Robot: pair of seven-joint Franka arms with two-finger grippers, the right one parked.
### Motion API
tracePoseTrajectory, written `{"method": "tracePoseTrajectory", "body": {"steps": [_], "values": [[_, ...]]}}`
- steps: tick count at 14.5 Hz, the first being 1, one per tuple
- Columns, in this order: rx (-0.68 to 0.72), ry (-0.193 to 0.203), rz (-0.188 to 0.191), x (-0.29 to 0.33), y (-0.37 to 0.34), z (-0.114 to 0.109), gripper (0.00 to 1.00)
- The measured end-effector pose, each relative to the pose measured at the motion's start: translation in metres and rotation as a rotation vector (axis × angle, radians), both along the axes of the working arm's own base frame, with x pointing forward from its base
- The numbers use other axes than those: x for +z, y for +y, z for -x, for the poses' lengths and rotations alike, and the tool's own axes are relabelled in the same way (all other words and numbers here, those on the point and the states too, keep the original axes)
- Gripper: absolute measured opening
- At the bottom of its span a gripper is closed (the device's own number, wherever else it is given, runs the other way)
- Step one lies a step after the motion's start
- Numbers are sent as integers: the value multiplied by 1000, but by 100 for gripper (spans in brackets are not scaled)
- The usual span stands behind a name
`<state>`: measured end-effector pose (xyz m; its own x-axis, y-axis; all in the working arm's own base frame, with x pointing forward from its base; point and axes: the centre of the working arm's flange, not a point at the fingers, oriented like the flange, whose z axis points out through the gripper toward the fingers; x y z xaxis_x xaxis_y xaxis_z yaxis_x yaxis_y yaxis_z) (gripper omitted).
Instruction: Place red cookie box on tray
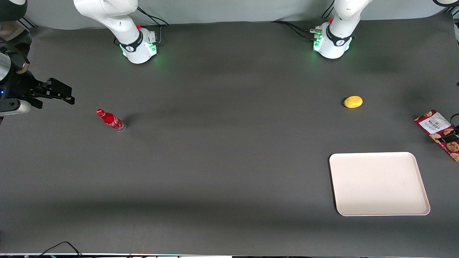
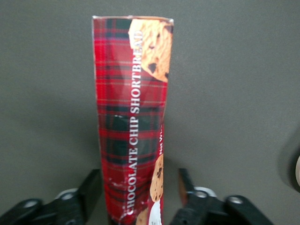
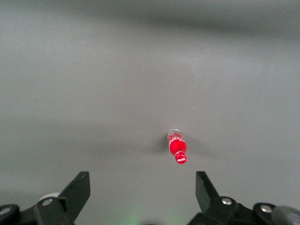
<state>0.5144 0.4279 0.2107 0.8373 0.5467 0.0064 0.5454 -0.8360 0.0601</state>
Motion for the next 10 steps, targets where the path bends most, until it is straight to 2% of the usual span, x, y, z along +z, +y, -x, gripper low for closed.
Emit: {"method": "tracePoseTrajectory", "body": {"steps": [3, 5, 6, 8, 10], "values": [[-1, -1, 0, 0, 2, 1, 34], [2, -3, 3, 0, 2, 1, 15], [6, -6, 4, 1, 2, 2, 11], [12, -16, 4, 6, 3, 0, 10], [6, -45, -14, 27, 2, -8, 8]]}}
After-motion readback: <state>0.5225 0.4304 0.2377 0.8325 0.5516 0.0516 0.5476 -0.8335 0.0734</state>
